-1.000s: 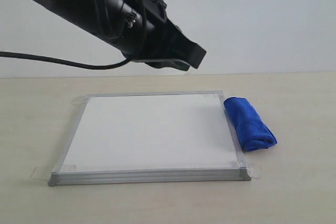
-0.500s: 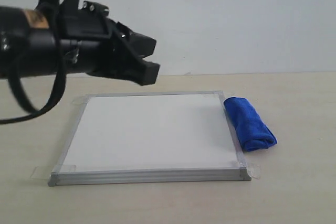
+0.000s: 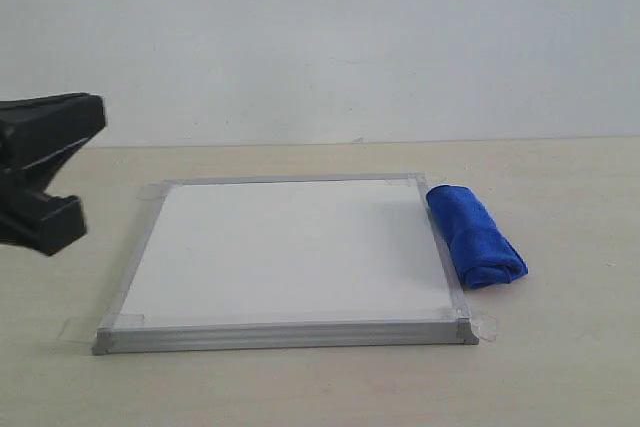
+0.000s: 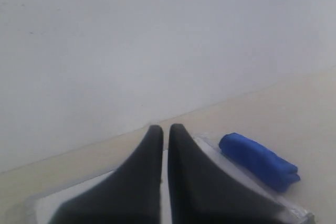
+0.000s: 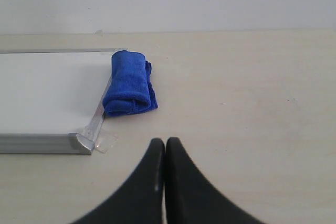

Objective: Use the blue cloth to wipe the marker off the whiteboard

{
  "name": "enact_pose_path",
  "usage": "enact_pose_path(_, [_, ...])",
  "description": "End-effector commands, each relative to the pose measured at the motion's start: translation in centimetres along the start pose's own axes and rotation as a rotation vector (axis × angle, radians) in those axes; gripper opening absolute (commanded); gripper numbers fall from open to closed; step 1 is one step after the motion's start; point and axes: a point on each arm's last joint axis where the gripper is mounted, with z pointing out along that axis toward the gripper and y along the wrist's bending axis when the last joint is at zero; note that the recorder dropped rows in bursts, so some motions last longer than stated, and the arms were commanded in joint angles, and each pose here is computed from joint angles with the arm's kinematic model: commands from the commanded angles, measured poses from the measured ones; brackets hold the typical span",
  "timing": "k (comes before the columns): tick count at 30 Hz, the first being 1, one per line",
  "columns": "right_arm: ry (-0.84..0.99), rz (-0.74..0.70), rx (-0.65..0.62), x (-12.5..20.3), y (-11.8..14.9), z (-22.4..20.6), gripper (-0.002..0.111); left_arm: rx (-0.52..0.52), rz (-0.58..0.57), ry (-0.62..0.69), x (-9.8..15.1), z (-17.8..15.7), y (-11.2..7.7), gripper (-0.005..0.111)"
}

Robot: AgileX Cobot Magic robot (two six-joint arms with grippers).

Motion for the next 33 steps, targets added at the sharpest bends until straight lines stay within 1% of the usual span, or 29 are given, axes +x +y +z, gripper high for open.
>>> enact_pose_path(1, [-0.011,-0.006,0.0,-0.1,0.0,0.0,0.0,-0.083,-0.058,-0.062,1.0,-3.3,1.6,0.004])
enact_pose_path(4, [-0.011,-0.006,0.0,-0.1,0.0,0.0,0.0,-0.132,-0.09,-0.095,2.3,-5.5,2.2,0.004])
enact_pose_path(7, [-0.011,-0.006,0.0,-0.1,0.0,0.0,0.0,-0.162,-0.094,-0.137,3.7,-7.6,2.5,0.004])
enact_pose_path(14, [-0.011,-0.006,0.0,-0.1,0.0,0.0,0.0,-0.172,-0.096,-0.206,7.3,-10.7,2.3,0.004])
enact_pose_path(16, [-0.011,-0.006,0.0,-0.1,0.0,0.0,0.0,-0.17,-0.097,-0.267,6.9,-11.3,2.3,0.004])
enact_pose_path(17, [-0.011,-0.006,0.0,-0.1,0.0,0.0,0.0,-0.161,-0.09,-0.247,7.1,-11.6,2.1,0.004])
enact_pose_path(18, [-0.011,-0.006,0.0,-0.1,0.0,0.0,0.0,-0.164,-0.084,-0.259,7.1,-11.9,2.1,0.004])
enact_pose_path(23, [-0.011,-0.006,0.0,-0.1,0.0,0.0,0.0,-0.227,-0.073,-0.323,7.0,-13.2,2.3,0.004])
enact_pose_path(26, [-0.011,-0.006,0.0,-0.1,0.0,0.0,0.0,-0.234,-0.066,-0.274,7.4,-13.2,2.2,0.004])
enact_pose_path(28, [-0.011,-0.006,0.0,-0.1,0.0,0.0,0.0,-0.22,-0.019,-0.209,7.9,-13.0,2.1,0.004])
enact_pose_path(31, [-0.011,-0.006,0.0,-0.1,0.0,0.0,0.0,-0.193,0.012,-0.119,8.7,-12.8,1.8,0.004])
enact_pose_path(33, [-0.011,-0.006,0.0,-0.1,0.0,0.0,0.0,-0.186,0.011,-0.102,8.9,-12.8,1.8,0.004])
